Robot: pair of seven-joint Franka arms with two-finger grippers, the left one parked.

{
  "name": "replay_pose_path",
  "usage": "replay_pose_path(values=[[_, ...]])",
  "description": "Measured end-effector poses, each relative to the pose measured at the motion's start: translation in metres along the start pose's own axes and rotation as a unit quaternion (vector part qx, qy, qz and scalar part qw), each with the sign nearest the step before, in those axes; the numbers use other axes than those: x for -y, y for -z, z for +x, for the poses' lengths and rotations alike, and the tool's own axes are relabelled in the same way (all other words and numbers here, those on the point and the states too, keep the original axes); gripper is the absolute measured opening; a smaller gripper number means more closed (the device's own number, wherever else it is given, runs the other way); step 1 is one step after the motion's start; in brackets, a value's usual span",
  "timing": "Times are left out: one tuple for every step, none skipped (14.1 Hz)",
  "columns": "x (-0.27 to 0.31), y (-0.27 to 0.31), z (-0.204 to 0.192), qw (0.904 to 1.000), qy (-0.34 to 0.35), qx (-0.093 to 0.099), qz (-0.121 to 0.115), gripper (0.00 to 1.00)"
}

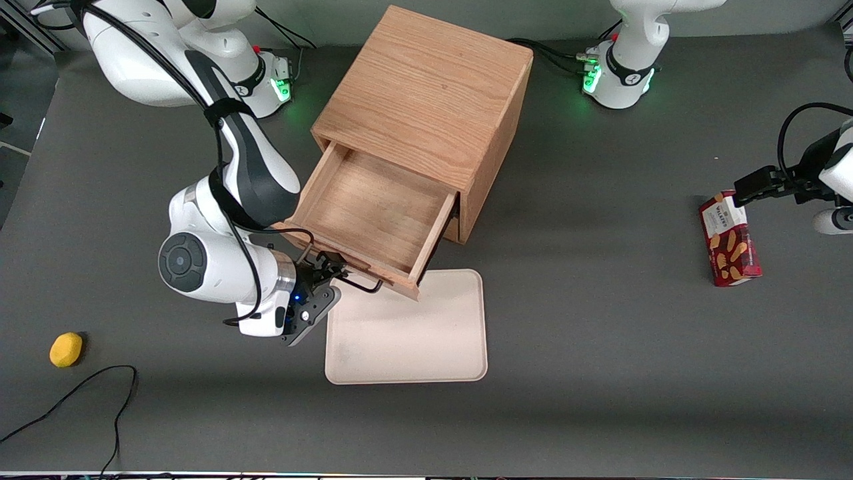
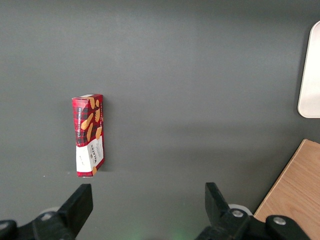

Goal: Open upper drawer
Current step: 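Pull the upper drawer outward by its handle with the right gripper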

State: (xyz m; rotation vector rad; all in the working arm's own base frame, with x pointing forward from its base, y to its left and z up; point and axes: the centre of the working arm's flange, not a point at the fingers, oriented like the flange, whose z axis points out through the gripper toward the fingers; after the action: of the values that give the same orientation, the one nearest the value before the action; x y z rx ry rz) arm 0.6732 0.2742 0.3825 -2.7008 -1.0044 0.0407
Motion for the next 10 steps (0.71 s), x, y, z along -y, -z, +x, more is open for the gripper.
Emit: replay_pose_path(values=[[-0.001,0.0,0.0,1.0,0.0,0.0,0.0,1.0],[-0.003,0.0,0.0,1.0,-0.001,-0.001,0.0,1.0],[-0.006,0.001,-0.001,1.0,-0.002,-0.002,-0.001,1.0],[-0.01,0.002,-0.002,1.0,-0.005,-0.004,-0.001,1.0],[-0.015,0.003,-0.003,1.0,-0.007,-0.005,-0.002,1.0],[-0.019,0.003,-0.005,1.0,-0.007,-0.007,-0.002,1.0],[-0.023,0.004,-0.005,0.9999,-0.006,-0.009,-0.003,1.0],[-0.027,0.004,-0.006,0.9999,-0.007,-0.012,-0.004,1.0],[-0.03,0.005,-0.007,0.9999,-0.01,-0.013,-0.004,1.0],[-0.033,0.006,-0.008,0.9998,-0.011,-0.014,-0.005,1.0]])
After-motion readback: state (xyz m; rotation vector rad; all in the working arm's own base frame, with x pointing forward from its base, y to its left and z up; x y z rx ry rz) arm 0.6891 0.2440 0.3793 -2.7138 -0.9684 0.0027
